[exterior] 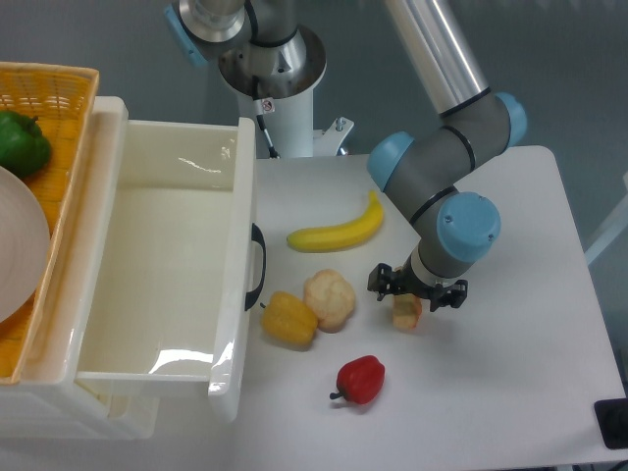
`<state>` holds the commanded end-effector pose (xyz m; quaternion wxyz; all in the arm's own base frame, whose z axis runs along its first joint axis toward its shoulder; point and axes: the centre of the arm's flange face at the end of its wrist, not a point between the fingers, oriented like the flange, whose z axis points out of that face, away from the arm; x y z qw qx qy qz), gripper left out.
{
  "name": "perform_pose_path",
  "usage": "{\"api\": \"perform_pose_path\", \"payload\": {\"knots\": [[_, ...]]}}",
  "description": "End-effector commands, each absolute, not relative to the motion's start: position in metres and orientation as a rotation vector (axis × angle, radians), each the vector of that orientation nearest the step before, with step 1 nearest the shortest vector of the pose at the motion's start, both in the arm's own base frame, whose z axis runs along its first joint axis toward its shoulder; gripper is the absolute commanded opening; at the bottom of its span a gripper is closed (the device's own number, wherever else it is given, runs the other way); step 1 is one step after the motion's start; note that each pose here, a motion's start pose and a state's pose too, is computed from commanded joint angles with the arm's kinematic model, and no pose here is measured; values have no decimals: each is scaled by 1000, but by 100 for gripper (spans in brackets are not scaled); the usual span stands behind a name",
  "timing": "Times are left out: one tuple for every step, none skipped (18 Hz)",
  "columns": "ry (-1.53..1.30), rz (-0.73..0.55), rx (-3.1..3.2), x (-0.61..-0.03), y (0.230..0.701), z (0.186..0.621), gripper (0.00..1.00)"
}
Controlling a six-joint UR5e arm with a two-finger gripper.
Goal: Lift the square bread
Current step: 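Lower the gripper around the square bread slice and close, then lift the gripped bread slice up off the table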
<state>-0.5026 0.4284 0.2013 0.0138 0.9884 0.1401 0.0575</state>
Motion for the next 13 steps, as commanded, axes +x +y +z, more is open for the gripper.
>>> {"api": "perform_pose_path", "payload": {"knots": [[435,177,3082,-503,429,202,35],[439,173,3083,-504,428,204,20],[440,173,3085,-504,428,206,12],[438,165,3090,-505,429,209,6],[441,156,3094,-507,429,212,5],[439,143,3102,-508,429,219,5],[439,131,3108,-509,430,224,5],[433,118,3116,-509,430,230,5],[424,106,3125,-510,431,236,5],[403,84,3139,-511,431,246,5],[382,65,3149,-510,430,255,5],[368,42,3158,-507,430,267,5],[363,19,3172,-504,428,284,5]]}}
